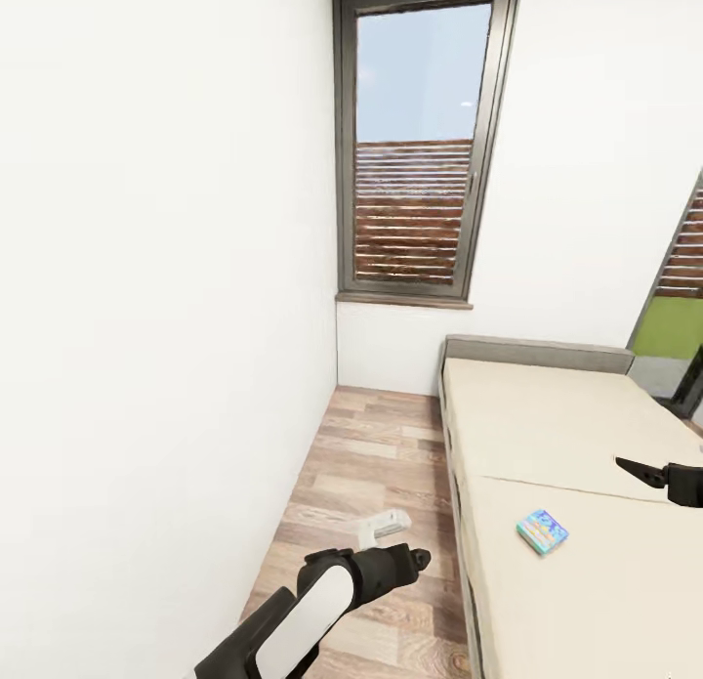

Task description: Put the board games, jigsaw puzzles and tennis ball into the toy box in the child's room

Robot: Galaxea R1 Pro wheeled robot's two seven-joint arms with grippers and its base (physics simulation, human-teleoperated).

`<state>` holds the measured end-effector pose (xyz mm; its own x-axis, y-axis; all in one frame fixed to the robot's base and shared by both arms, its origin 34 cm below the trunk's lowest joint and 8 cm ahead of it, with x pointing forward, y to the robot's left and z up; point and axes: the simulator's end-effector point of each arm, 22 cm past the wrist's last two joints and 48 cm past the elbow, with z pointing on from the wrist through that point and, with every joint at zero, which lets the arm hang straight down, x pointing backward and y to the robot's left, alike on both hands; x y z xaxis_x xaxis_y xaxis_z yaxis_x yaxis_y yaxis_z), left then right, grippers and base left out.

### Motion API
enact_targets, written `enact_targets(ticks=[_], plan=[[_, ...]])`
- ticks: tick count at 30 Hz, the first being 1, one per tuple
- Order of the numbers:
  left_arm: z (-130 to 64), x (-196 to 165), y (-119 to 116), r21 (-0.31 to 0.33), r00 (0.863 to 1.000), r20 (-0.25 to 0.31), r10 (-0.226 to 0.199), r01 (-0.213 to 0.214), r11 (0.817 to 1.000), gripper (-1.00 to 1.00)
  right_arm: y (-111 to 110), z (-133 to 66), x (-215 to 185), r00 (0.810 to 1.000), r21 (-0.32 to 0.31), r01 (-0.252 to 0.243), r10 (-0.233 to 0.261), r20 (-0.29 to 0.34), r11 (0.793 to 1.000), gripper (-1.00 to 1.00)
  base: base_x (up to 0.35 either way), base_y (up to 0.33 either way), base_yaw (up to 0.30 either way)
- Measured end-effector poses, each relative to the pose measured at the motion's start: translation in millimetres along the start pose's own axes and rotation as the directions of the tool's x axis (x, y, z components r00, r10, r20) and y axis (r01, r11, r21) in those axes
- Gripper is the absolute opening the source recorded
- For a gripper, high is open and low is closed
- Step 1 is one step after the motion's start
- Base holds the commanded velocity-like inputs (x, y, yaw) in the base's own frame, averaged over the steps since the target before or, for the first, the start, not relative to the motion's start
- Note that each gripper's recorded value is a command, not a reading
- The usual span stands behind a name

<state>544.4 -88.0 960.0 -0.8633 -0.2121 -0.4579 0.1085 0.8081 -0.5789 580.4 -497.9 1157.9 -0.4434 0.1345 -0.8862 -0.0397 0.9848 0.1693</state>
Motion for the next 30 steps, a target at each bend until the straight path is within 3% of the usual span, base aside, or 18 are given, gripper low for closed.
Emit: enact_targets(ticks=[21, 30], plan=[[0.2, 0.4, -0.6, 0.000, 1.000, -0.002, 0.000, 0.000, 1.000, 1.00, 0.9, 0.9, 2.0, 1.000, -0.002, 0.003, -0.003, -0.001, 1.000, 1.00, 0.046, 0.033, -0.025], [-0.1, 0.7, -1.0, 0.001, 1.000, -0.002, 0.000, 0.000, 1.000, 1.00, -0.2, -0.1, 1.6, 1.000, 0.000, 0.005, -0.005, 0.000, 1.000, 1.00, 0.236, 0.150, 0.000]])
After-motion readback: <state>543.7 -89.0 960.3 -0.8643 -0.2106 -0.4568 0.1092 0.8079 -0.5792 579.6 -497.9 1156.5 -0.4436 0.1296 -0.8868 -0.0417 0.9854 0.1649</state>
